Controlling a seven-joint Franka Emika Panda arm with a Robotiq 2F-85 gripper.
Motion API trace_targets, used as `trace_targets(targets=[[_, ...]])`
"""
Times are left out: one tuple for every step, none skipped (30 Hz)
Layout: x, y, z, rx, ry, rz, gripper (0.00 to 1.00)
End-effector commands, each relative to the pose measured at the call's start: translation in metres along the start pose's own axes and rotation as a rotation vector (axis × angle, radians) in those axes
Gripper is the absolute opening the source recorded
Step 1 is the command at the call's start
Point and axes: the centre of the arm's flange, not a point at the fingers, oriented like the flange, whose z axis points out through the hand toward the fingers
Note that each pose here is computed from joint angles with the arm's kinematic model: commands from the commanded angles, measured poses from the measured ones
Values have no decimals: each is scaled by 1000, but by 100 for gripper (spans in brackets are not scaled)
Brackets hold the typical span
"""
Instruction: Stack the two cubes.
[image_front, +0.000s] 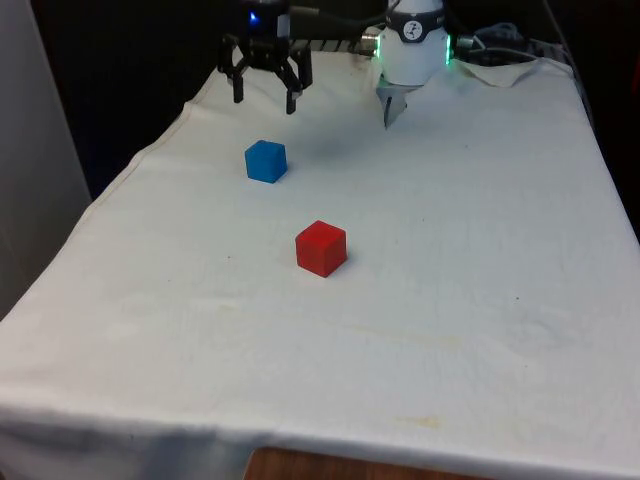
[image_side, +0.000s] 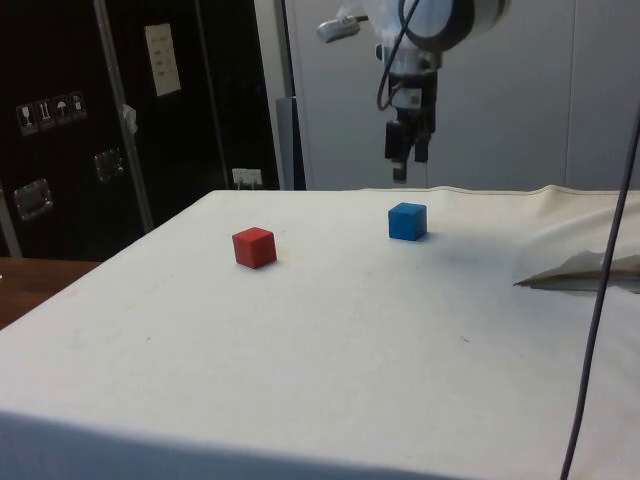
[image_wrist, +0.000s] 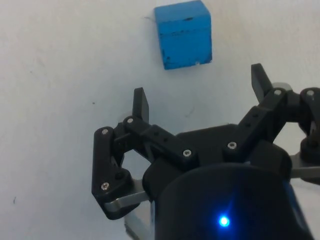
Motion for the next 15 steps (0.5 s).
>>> trace_targets(targets=[[-2,-1,4,4,14,6,100],[-3,-2,6,3,16,8,100],[-2,0,6,-4,4,3,100],[-3,-3,8,3,18,9,100],[-4,-3,10,2,19,10,100],[-4,-3,11,1,21,11,100],[-5,-4,14,-1,22,12,100],[-5,-4,16,-1,22,12,100],[-5,-4,17,-3,22,13,100],[-6,-5,18,-3,22,13,100],[-6,-5,19,-4,23,15,100],[-5,-2,21,-15,10,15,100],[-6,-5,20,-4,22,15,100],[-7,-5,22,-4,21,17,100],[-7,-6,22,-4,23,18,100]])
